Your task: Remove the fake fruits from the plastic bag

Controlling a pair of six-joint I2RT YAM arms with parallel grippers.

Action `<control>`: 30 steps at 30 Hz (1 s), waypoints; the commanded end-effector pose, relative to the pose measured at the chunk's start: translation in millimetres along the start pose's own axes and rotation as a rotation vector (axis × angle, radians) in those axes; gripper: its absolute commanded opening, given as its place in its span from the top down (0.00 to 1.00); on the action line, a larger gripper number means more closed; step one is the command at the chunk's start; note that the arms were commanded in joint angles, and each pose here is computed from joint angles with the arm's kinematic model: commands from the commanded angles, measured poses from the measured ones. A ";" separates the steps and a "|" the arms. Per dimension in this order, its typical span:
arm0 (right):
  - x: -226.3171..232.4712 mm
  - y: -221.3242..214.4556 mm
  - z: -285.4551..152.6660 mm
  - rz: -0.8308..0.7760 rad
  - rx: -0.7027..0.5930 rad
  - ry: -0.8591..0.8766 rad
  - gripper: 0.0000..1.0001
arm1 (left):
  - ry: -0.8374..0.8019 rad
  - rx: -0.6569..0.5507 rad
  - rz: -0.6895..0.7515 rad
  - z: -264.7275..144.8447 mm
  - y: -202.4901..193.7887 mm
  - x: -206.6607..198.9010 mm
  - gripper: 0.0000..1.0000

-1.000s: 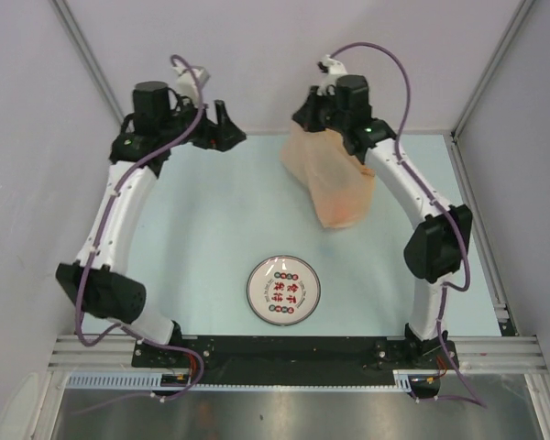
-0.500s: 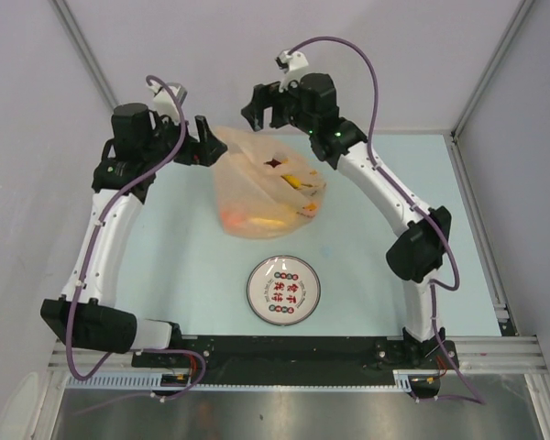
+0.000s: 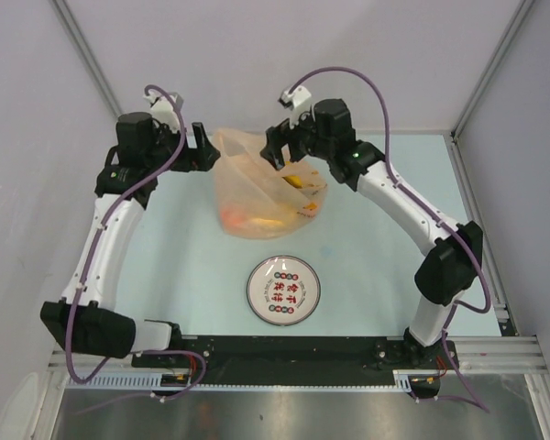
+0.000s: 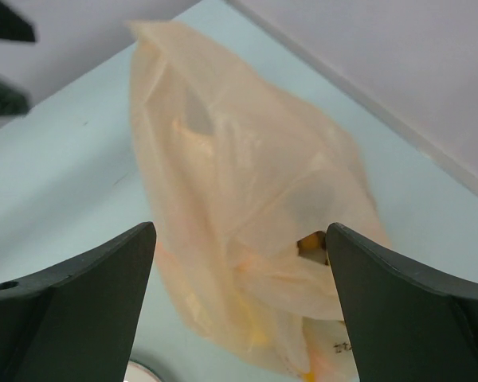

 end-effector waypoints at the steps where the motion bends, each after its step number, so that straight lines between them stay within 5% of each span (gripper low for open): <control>1: 28.9 -14.8 -4.3 -0.061 0.048 0.066 0.07 | 0.036 -0.006 -0.018 23.8 15.3 7.8 0.11; 11: 9.4 -61.2 6.9 -0.069 0.164 -0.109 0.18 | 0.035 0.057 -0.047 93.9 20.2 24.2 0.20; 13: -6.7 -70.2 15.3 -0.042 0.176 -0.125 0.42 | 0.008 0.037 -0.026 102.7 32.2 21.9 0.36; 14: -11.6 -57.9 19.6 -0.012 0.141 -0.105 0.52 | -0.017 0.068 -0.028 118.8 26.1 23.6 0.55; 16: -28.0 -65.0 40.1 0.017 0.147 -0.104 0.86 | -0.058 0.030 0.014 128.9 47.4 18.5 0.73; 18: -60.8 -31.3 49.5 0.013 0.062 -0.147 1.00 | -0.075 0.043 0.040 153.1 48.6 24.2 0.98; 20: -98.2 -23.2 65.3 0.020 0.008 -0.183 1.00 | -0.115 -0.047 0.110 154.6 86.9 13.8 1.00; 21: -115.9 23.8 57.6 0.012 -0.111 -0.213 1.00 | -0.169 -0.021 0.121 174.8 81.6 15.5 1.00; 22: -127.3 45.0 54.2 0.008 -0.172 -0.231 1.00 | -0.207 -0.111 0.198 162.8 117.4 0.4 1.00; 26: -149.0 69.5 48.1 0.001 -0.230 -0.233 1.00 | -0.263 -0.213 0.297 165.3 141.9 -11.4 1.00; 30: -104.7 41.2 34.3 0.080 -0.117 -0.074 0.43 | -0.272 -0.179 0.249 162.7 129.7 -12.6 0.99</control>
Point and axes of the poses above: each gripper's point midway between its finger pads, its own z axis out along the fingers, its own x axis along the line the jaws close on, y = z × x, the point moved 3 cm from there along -z, back along the fingers, and after that the axes turned 7 degrees about -z, right-handed, at the moved point
